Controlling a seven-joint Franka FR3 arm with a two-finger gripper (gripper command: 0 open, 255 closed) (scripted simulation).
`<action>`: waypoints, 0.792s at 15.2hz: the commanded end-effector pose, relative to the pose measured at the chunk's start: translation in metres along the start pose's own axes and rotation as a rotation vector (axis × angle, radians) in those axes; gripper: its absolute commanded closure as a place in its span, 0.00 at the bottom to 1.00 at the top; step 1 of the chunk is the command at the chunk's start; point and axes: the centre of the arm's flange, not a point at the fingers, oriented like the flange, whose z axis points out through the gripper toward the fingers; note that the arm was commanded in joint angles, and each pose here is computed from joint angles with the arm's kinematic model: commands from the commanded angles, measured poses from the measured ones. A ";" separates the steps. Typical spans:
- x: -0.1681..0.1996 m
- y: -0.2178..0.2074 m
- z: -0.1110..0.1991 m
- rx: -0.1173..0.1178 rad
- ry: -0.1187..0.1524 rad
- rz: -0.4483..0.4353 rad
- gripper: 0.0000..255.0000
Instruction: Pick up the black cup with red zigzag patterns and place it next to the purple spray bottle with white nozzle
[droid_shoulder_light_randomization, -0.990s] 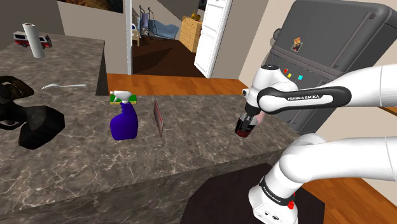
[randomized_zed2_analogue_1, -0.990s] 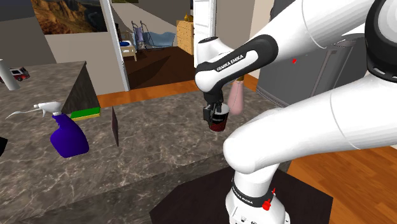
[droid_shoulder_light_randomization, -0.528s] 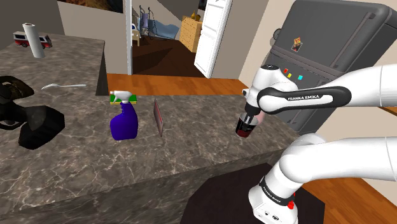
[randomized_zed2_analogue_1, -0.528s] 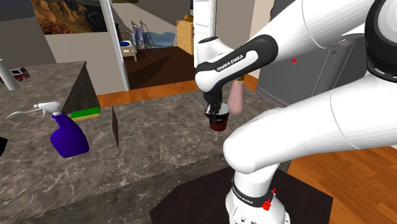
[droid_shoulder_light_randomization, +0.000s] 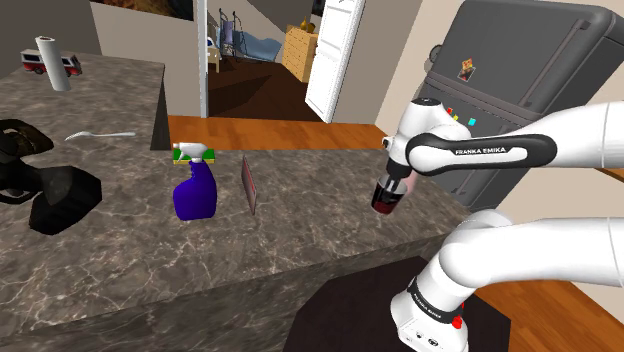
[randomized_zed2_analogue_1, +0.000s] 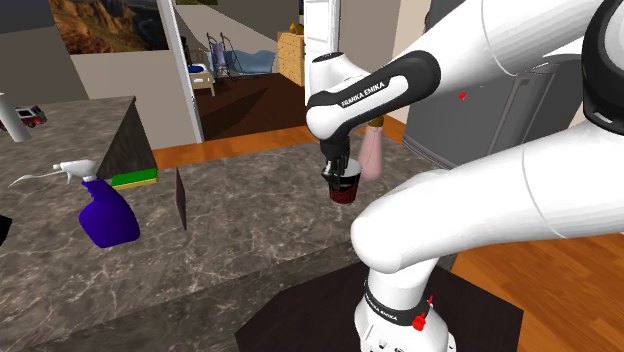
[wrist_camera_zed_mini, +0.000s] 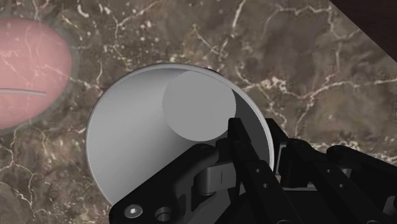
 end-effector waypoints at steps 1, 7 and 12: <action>0.000 0.001 -0.010 0.000 0.000 0.000 1.00; -0.002 0.006 -0.041 0.000 0.000 0.000 1.00; -0.004 0.010 -0.067 0.000 0.000 0.000 1.00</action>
